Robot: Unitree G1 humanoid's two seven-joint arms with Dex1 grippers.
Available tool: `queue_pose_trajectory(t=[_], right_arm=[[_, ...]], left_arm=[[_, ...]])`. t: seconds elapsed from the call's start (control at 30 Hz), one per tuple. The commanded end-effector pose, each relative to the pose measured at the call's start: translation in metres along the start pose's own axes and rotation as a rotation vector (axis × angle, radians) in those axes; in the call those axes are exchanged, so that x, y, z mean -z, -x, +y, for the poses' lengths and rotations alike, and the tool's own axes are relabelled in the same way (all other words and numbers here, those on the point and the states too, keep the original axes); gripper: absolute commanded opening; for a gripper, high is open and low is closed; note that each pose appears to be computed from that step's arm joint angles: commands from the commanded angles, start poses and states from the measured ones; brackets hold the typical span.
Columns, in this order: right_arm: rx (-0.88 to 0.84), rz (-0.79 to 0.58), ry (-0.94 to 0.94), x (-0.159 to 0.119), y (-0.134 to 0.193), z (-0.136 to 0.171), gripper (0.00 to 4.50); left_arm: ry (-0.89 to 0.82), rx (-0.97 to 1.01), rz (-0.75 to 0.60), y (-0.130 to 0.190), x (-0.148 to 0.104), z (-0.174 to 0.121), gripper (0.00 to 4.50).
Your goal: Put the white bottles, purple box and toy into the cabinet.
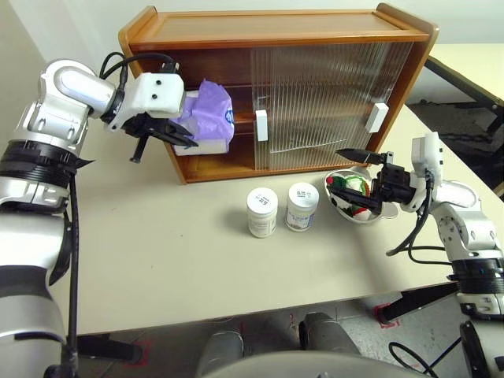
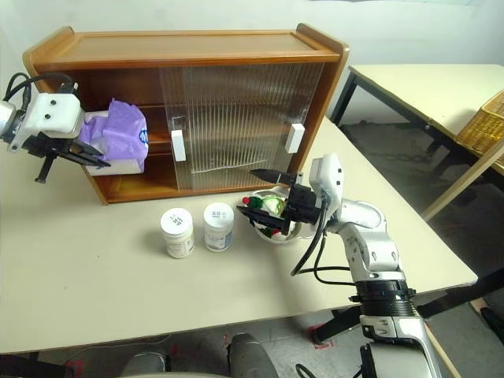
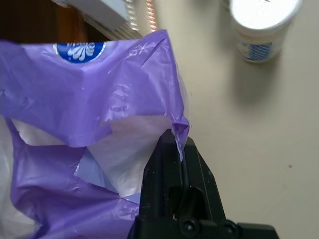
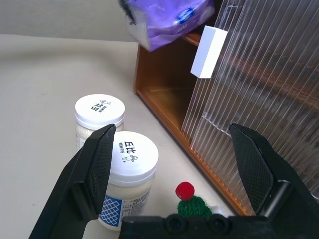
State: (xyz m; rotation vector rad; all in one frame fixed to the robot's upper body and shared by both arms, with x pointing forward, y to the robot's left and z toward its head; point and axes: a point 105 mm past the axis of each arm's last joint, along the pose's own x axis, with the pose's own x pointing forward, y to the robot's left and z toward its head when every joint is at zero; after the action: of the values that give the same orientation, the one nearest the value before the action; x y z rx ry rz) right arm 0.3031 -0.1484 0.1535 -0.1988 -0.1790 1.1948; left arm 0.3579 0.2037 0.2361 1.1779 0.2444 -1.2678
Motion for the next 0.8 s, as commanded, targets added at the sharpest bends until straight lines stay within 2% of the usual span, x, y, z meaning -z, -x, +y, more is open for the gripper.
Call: queue_pose_trajectory(t=[0.03, 0.27, 0.67, 0.8], right_arm=[[-0.005, 0.002, 0.003, 0.000, -0.001, 0.003, 4.50], [-0.005, 0.001, -0.004, 0.001, -0.002, 0.005, 4.50], [-0.003, -0.003, -0.011, 0.002, -0.002, 0.008, 4.50], [0.000, -0.003, -0.012, 0.002, -0.002, 0.007, 4.50]], left_arm=[[-0.015, -0.078, 0.016, 0.004, 0.001, 0.013, 0.02], [-0.032, -0.148, -0.006, 0.003, -0.003, 0.025, 0.02], [-0.161, -0.292, 0.080, 0.000, 0.002, 0.045, 0.02], [-0.177, -0.287, 0.091, -0.003, 0.005, 0.043, 0.96]])
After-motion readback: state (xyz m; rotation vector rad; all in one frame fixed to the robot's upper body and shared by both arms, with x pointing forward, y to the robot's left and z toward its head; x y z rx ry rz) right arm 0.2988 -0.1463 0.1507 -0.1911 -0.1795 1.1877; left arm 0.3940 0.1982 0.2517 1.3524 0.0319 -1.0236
